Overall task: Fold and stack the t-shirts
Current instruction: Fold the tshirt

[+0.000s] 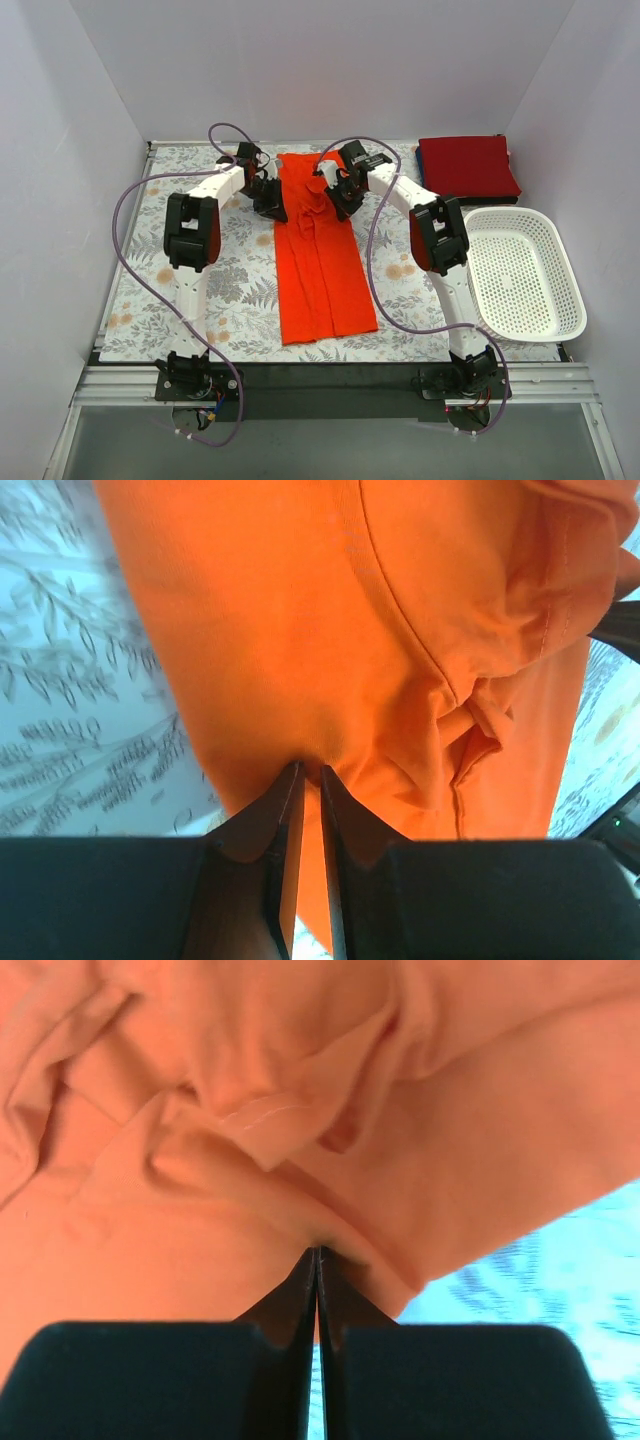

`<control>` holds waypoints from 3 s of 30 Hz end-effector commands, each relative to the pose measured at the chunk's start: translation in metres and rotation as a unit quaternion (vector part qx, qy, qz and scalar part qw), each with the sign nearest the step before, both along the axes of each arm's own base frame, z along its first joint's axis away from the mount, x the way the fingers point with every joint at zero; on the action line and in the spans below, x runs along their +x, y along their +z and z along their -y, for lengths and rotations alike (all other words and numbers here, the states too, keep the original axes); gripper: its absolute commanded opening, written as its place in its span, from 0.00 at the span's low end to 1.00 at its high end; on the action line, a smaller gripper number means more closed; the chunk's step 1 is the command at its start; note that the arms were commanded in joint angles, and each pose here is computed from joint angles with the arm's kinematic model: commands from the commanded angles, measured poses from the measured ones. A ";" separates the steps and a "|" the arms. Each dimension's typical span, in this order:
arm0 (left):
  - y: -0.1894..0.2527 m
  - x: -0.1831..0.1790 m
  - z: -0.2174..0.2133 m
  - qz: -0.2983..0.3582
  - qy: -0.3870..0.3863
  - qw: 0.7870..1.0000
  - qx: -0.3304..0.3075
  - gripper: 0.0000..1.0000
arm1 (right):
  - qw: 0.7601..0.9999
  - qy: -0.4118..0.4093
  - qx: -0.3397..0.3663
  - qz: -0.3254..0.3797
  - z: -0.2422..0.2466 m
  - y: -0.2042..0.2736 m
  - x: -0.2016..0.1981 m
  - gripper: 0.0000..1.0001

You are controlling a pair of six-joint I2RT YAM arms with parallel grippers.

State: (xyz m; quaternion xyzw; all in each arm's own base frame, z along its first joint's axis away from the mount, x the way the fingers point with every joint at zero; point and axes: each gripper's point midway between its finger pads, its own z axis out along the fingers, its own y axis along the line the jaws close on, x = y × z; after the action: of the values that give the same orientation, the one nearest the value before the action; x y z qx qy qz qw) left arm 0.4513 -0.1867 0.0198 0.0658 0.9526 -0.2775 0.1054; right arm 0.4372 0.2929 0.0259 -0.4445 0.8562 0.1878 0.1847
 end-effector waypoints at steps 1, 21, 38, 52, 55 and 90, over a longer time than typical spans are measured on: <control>-0.015 0.023 -0.010 0.017 0.021 0.999 0.024 0.12 | 0.998 -0.034 -0.037 0.037 0.022 -0.022 0.035 0.05; 0.055 0.085 -0.006 0.141 -0.001 0.990 -0.030 0.49 | 0.991 -0.036 0.019 0.127 0.007 0.054 0.072 0.48; 0.268 -0.001 0.014 0.454 -0.174 0.864 -0.134 0.94 | 0.958 0.153 0.098 0.221 0.016 0.196 -0.033 0.98; 0.089 -0.245 0.006 0.397 -0.458 0.795 -0.029 0.75 | 0.937 0.322 0.064 0.118 0.026 0.076 -0.231 0.66; 0.070 -0.261 0.007 0.371 -0.455 0.809 -0.023 0.65 | 0.935 0.328 0.050 0.124 0.030 0.056 -0.239 0.54; -0.026 -0.292 -0.007 0.304 -0.543 0.780 0.058 0.35 | 0.928 0.365 -0.024 0.065 0.056 -0.038 -0.290 0.28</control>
State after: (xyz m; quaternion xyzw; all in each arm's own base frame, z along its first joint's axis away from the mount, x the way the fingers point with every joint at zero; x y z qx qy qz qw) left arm 0.1819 -0.2000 0.0169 0.6385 0.6889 -0.2114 0.2701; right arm 0.1757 0.2629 0.0200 -0.7340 0.6089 0.2075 0.2177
